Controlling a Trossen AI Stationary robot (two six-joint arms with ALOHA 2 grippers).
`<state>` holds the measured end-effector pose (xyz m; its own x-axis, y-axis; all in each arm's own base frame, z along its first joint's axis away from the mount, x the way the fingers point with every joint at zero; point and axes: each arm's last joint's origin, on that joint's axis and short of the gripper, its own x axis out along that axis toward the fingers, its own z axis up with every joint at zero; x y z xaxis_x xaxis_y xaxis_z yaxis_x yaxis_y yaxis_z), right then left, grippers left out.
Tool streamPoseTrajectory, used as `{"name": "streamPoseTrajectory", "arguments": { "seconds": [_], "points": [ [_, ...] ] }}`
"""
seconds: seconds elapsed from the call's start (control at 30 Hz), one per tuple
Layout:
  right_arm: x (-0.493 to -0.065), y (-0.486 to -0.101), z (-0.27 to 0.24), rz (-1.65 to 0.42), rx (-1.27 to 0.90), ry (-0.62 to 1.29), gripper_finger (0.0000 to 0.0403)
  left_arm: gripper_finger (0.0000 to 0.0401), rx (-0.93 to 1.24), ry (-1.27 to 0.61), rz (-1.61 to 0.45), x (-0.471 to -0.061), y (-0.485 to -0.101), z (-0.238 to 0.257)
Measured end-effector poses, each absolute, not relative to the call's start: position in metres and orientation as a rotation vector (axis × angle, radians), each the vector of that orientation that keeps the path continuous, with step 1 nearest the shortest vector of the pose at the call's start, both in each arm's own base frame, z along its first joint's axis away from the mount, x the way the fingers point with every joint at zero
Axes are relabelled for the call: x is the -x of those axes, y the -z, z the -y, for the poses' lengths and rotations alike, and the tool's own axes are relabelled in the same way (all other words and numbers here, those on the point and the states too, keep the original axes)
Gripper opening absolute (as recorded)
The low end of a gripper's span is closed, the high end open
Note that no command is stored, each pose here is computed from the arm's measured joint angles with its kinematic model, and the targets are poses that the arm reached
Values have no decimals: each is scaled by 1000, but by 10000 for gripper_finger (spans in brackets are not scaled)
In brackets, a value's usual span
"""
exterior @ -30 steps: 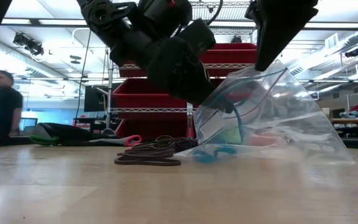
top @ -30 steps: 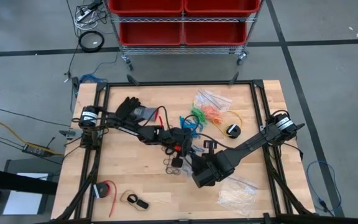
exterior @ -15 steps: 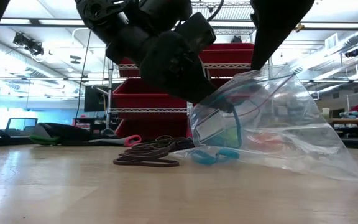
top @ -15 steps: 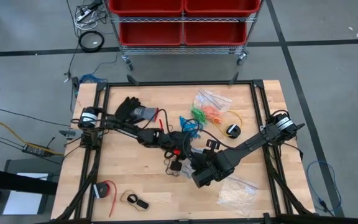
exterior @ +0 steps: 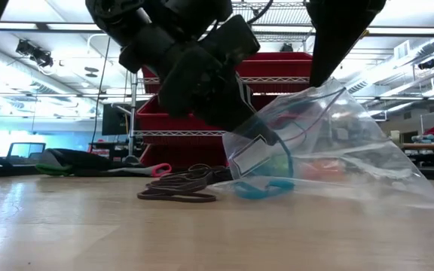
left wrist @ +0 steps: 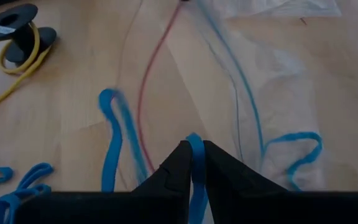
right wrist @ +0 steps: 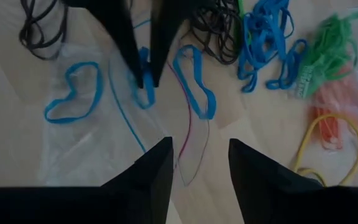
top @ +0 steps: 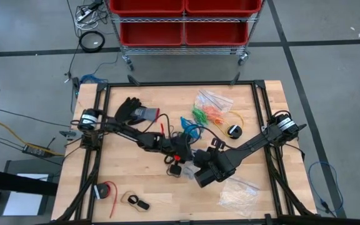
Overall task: Sort rubber bands
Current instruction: Put the blue rubber band into the transparent zip bag
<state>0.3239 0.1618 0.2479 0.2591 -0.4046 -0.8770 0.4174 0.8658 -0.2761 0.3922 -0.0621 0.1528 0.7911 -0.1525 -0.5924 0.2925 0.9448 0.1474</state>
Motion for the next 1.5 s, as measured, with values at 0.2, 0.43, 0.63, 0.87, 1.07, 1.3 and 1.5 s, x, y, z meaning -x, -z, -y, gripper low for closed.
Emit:
{"name": "streamPoseTrajectory", "arguments": {
  "seconds": [0.2, 0.43, 0.63, 0.87, 1.07, 1.3, 1.5],
  "points": [
    [-317, -249, -152, -1180, 61, 680, 141, 49, -250, 237, -610, -392, -153, 68],
    [-294, -249, -132, -1061, 95, 977, 139, 48, -254, 224, -612, -392, -153, 67],
    [-279, -236, -128, -1001, 22, 1040, 139, 48, -272, 228, -610, -392, -153, 67],
    [-256, -221, -144, -939, -56, 1070, 130, 48, -283, 231, -601, -392, -154, 67],
    [-218, -193, -147, -822, -141, 1154, 115, 48, -284, 229, -607, -392, -153, 68],
    [-181, -191, -125, -443, -270, 1074, 112, 48, -284, 229, -605, -392, -153, 68],
    [-154, -225, -92, -177, -406, 926, 97, 48, -285, 229, -606, -392, -153, 68]
  ]
}}
